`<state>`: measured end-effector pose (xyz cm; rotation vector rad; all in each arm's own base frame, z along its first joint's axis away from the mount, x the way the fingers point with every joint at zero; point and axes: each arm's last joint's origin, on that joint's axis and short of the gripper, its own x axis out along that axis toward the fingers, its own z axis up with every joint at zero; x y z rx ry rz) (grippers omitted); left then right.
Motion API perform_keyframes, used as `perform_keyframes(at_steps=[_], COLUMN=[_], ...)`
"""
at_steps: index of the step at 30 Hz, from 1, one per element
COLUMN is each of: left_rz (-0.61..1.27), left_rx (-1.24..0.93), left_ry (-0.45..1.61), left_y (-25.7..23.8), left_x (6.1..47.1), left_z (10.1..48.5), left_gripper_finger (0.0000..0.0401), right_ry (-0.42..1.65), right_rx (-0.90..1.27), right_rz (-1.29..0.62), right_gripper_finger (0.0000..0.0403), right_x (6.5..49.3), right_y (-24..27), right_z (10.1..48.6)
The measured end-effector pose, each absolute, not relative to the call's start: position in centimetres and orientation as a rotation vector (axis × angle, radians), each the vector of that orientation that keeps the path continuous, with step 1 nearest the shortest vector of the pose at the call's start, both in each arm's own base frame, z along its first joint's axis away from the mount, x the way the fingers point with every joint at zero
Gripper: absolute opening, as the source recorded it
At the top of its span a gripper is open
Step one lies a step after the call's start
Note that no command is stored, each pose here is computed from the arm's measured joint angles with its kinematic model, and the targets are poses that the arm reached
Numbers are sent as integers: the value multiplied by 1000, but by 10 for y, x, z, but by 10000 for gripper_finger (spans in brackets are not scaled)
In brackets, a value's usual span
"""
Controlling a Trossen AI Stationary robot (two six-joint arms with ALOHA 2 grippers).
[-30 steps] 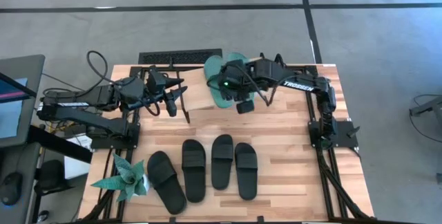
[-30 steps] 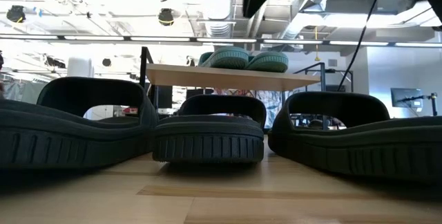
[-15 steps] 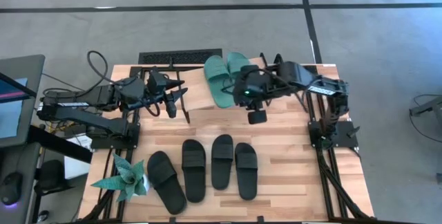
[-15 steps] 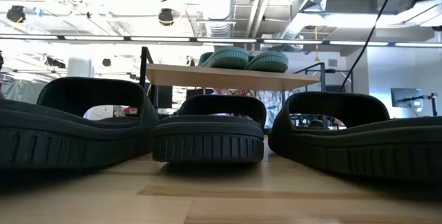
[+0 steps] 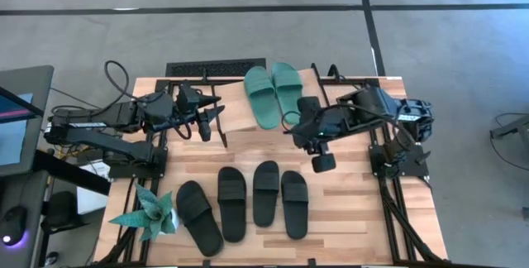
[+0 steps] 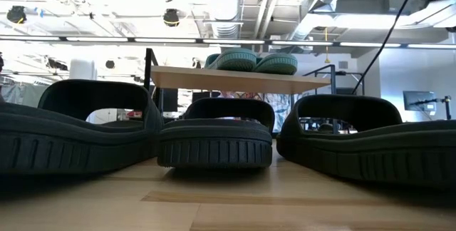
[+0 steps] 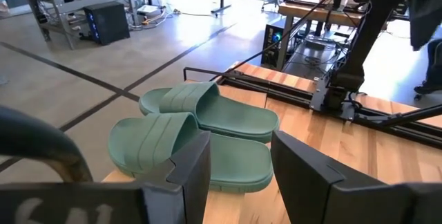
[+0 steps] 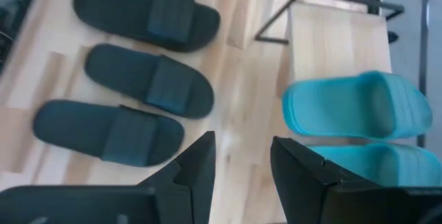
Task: Pick and place slides into the shelf
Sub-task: Put the black slide under the shelf
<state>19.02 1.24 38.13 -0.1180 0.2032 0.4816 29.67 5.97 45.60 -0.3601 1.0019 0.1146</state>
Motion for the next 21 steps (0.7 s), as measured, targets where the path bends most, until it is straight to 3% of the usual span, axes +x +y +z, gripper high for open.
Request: perform_keyframes(at_steps=[21], left_rz=[441], left_rx=[-171], left_ry=[197], left_y=[11], left_x=[191], left_z=[381], left_gripper_finger=[139], right_ry=[620], right_rx=[-217], right_rz=[257], right_gripper_finger=[127], right_x=[250], right_y=[75], right_z=[511])
